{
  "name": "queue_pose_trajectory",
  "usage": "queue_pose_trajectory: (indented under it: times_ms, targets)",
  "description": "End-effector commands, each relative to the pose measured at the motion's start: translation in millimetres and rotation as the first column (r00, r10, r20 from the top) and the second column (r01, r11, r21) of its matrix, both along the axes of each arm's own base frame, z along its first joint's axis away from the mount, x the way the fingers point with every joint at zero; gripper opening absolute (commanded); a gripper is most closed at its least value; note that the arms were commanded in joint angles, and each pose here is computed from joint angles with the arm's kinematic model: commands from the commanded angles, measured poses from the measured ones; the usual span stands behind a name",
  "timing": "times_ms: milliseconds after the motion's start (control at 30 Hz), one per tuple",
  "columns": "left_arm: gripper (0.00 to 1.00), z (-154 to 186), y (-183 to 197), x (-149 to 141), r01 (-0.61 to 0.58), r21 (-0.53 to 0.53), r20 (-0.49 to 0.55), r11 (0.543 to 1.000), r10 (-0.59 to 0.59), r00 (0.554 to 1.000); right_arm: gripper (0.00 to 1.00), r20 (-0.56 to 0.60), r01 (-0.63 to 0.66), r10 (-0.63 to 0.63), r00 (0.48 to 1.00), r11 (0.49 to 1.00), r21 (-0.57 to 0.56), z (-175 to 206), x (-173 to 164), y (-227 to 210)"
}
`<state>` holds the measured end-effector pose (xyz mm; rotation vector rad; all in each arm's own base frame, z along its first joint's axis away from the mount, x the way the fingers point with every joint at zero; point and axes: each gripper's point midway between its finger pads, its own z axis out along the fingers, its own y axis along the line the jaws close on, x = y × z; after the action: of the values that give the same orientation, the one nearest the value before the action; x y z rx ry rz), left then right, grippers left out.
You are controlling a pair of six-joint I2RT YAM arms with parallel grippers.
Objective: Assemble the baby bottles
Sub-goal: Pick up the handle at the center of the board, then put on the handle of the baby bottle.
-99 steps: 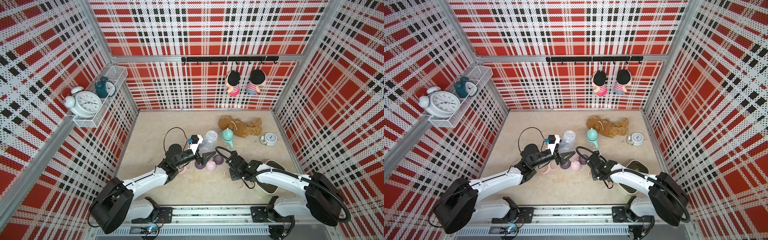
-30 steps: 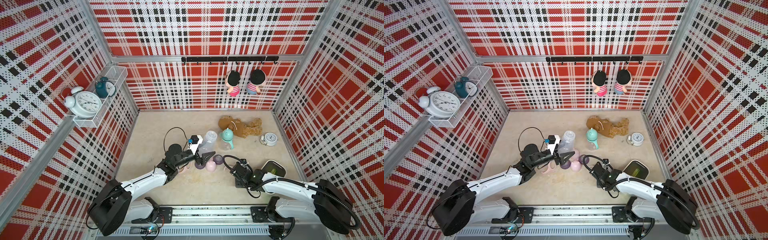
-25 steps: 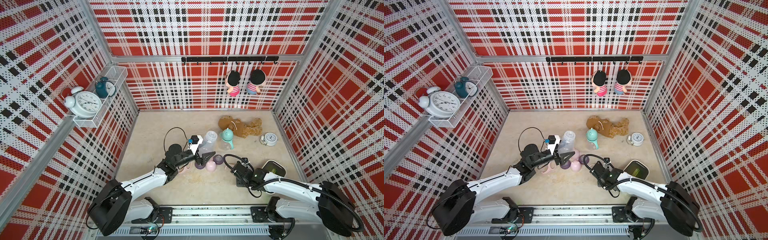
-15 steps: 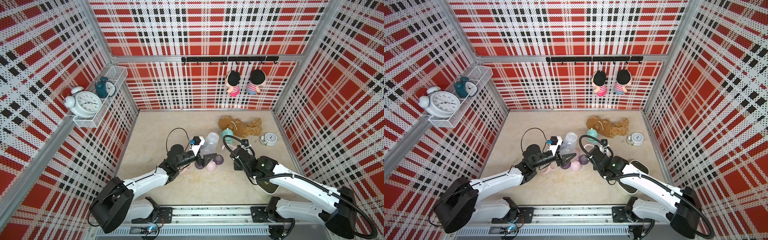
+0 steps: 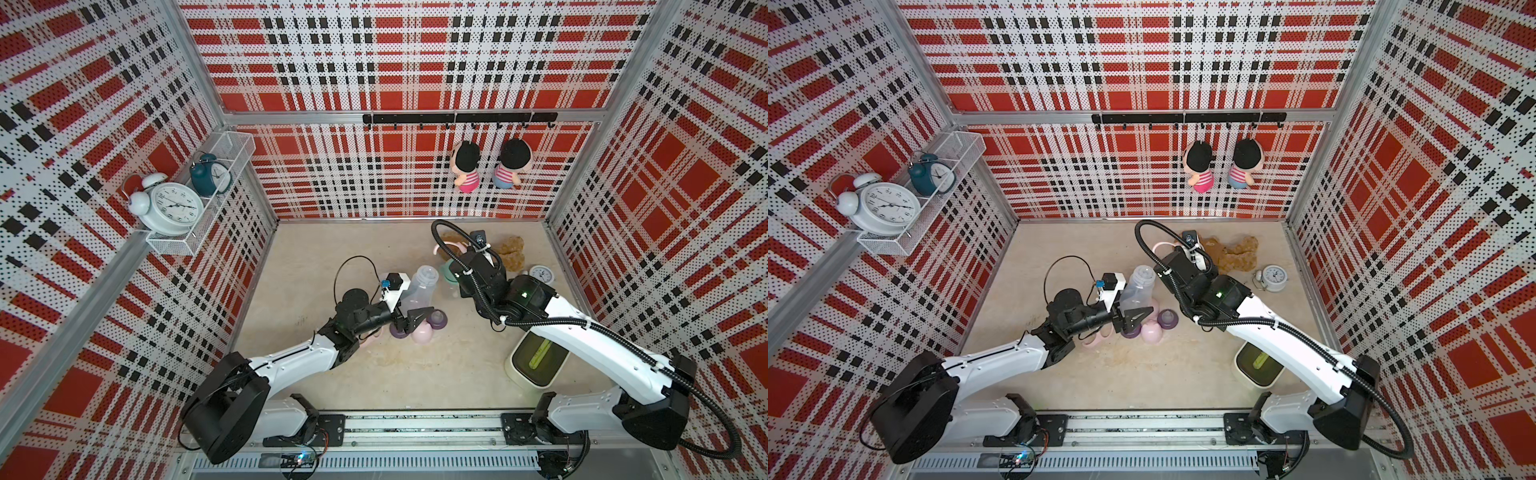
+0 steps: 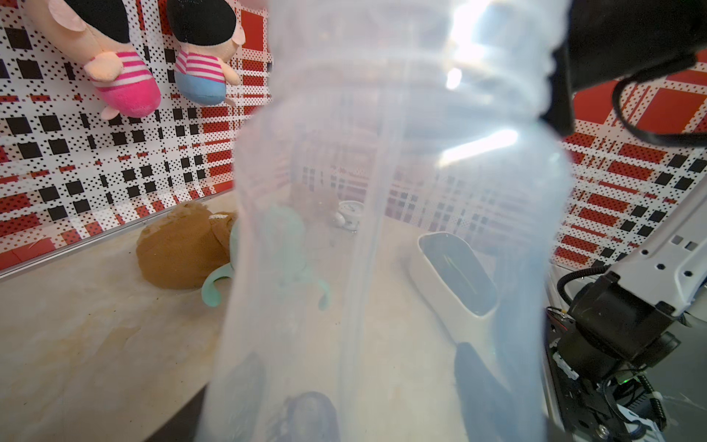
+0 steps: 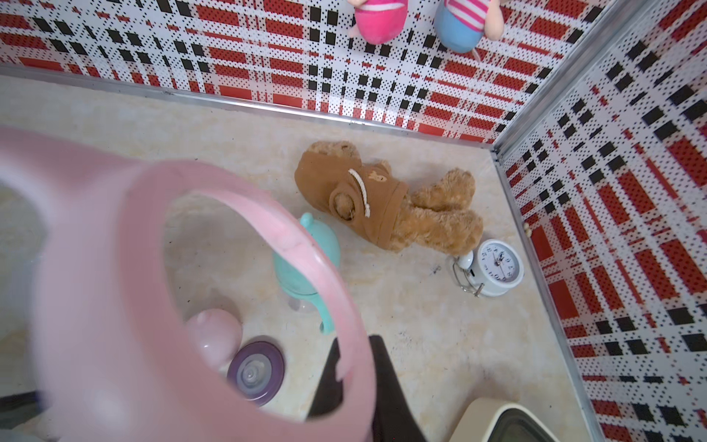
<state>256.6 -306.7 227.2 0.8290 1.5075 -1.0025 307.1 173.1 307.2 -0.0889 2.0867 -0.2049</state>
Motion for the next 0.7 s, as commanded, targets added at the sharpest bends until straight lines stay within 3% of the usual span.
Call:
queue_pose_trajectory:
  times_ms: [0, 667]
  targets:
    - [0.00, 14.3, -8.7, 1.1, 0.032, -0.030, 0.028, 0.999, -0.031, 0.999, 0.00, 0.057, -0.011, 0.016, 0.998, 0.997, -0.079, 17.7, 7.1, 1.4]
    - [0.00, 18.8, -25.8, 23.3, -0.001, -0.018, -0.006, 1.000, 0.001, 1.000, 0.00, 0.045, -0.100, 0.120, 0.992, 0.947, -0.305, 1.4, -10.9, 47.2]
